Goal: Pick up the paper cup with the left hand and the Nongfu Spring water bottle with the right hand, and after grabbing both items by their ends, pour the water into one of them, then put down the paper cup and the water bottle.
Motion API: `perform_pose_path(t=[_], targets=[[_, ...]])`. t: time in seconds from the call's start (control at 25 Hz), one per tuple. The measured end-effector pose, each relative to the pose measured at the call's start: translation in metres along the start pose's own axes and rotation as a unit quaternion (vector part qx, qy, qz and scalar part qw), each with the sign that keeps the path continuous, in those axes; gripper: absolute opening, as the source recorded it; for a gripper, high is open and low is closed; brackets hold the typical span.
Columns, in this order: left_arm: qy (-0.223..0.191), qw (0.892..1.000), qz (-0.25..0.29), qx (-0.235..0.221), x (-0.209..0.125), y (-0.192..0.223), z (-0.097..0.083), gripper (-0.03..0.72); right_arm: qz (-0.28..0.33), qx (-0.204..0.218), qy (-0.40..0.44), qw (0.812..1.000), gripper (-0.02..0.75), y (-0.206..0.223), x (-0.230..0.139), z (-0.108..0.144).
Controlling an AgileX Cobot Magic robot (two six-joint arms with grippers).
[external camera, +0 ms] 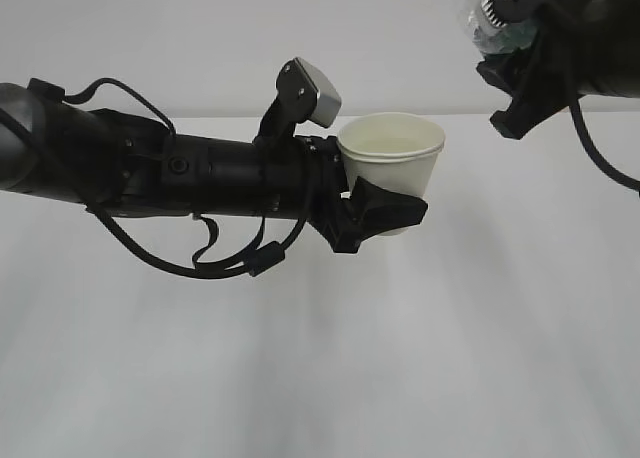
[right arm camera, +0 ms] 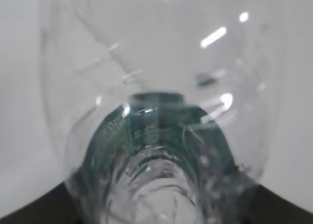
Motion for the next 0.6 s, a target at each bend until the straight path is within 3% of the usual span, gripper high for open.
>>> perform_pose_path(t=[0.32,0.6], targets=[[-0.006,1.0,0.001,0.013,-0.002,-0.004,0.009,0.433,0.0,0.0,0.061,0.998,0.377,0.0,0.0,0.0],[-0.023,0.998,0.0,0.05,-0.009,-0.02,0.037,0.433,0.0,0.0,0.055,0.998,0.377,0.0,0.0,0.0]])
Point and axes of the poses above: a point on each arm's last joint axis where the gripper is mounted, y pointing out along that axis toward the gripper, z along the wrist's bending axis when the last joint is at zero, x = y × z, the point moved 10 cm from there along y, pointing out along that axis toward the gripper, and after that the axes turned 14 degrees about y, right-handed, at the moved point
